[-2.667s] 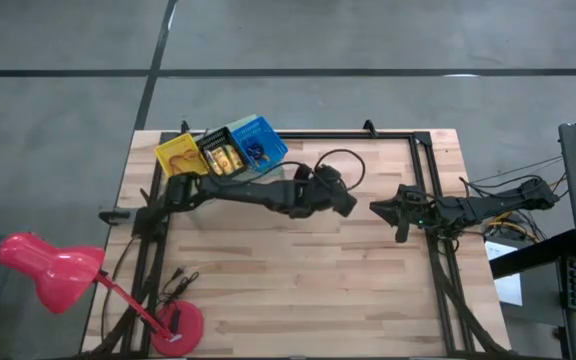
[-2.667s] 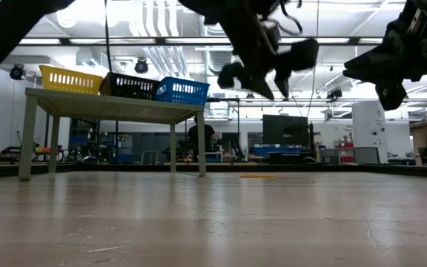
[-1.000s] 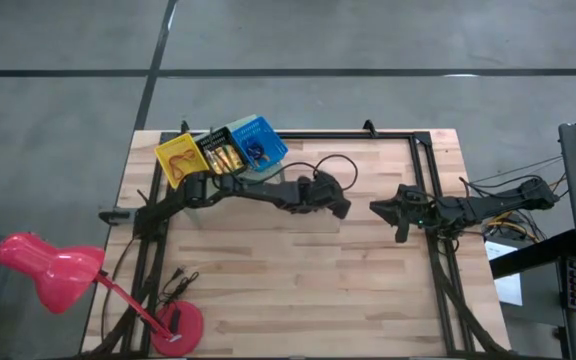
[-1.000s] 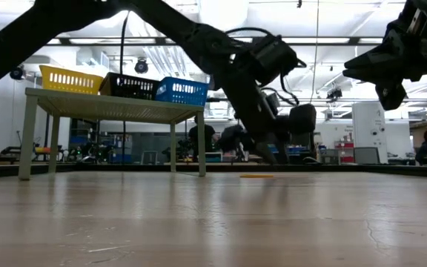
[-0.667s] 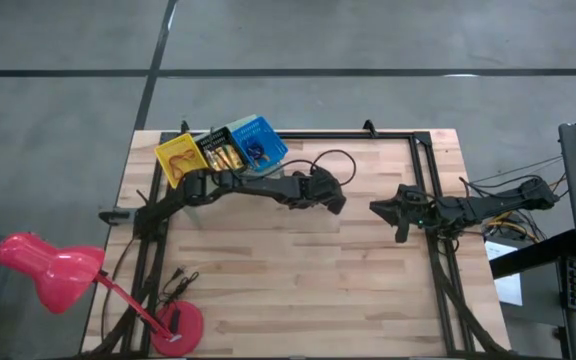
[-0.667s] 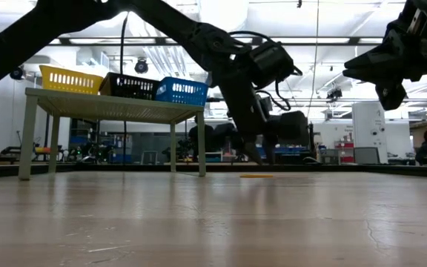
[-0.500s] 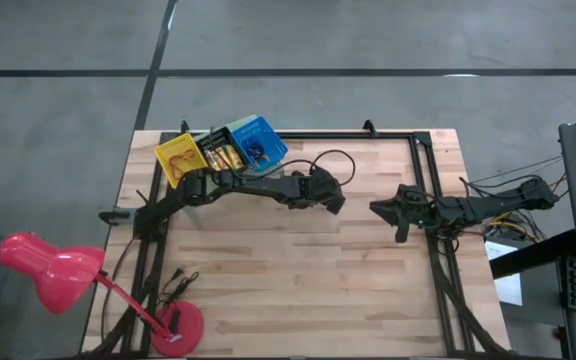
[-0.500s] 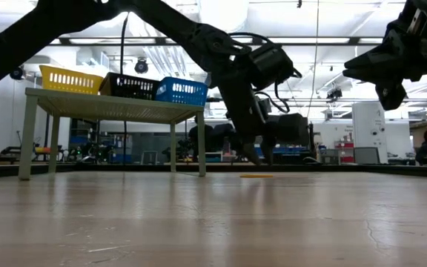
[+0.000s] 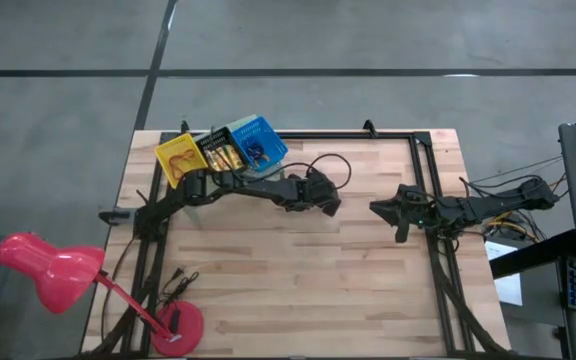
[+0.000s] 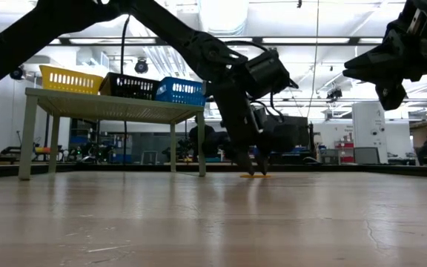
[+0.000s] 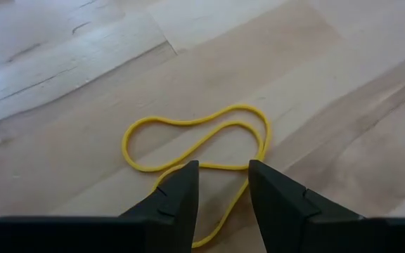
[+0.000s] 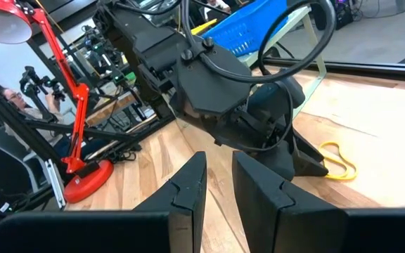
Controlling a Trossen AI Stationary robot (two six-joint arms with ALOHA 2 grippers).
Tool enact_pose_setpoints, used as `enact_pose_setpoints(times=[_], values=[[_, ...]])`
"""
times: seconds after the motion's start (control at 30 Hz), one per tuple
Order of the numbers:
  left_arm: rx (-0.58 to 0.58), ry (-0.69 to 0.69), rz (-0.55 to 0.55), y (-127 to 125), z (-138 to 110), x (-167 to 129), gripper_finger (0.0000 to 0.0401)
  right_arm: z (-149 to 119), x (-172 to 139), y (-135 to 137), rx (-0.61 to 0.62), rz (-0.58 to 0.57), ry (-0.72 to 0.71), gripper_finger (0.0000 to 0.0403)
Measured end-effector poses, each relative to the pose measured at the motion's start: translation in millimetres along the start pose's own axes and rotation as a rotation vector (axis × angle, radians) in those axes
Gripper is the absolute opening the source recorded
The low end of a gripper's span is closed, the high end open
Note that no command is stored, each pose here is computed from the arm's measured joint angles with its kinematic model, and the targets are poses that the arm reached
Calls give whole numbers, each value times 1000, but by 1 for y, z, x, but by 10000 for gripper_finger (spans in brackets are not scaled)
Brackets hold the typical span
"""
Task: Pick & Place Office Desk Supplies
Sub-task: Put the yellow rubber band into the yellow basket on the shelf
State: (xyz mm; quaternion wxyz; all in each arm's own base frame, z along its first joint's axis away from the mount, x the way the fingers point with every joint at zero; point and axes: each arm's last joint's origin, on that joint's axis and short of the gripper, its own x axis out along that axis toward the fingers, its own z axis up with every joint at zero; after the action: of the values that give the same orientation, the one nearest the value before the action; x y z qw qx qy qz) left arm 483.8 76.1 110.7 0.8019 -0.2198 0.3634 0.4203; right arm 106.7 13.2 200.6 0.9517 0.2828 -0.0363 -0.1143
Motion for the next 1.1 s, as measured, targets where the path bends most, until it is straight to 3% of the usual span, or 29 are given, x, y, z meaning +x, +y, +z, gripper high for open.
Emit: enact_pose_setpoints(times=[0.4,0.7,0.9,1.1], values=[[-18,16,-31,1,-6,3,110,0,0,0,0,0,0,68],[-22,18,-51,0,-5,3,9,0,0,0,0,0,0,68],[-20,14,-55,-1,-5,3,3,0,0,0,0,0,0,68],[107,-14,-115,-12,3,-8,1,0,0,0,0,0,0,68]])
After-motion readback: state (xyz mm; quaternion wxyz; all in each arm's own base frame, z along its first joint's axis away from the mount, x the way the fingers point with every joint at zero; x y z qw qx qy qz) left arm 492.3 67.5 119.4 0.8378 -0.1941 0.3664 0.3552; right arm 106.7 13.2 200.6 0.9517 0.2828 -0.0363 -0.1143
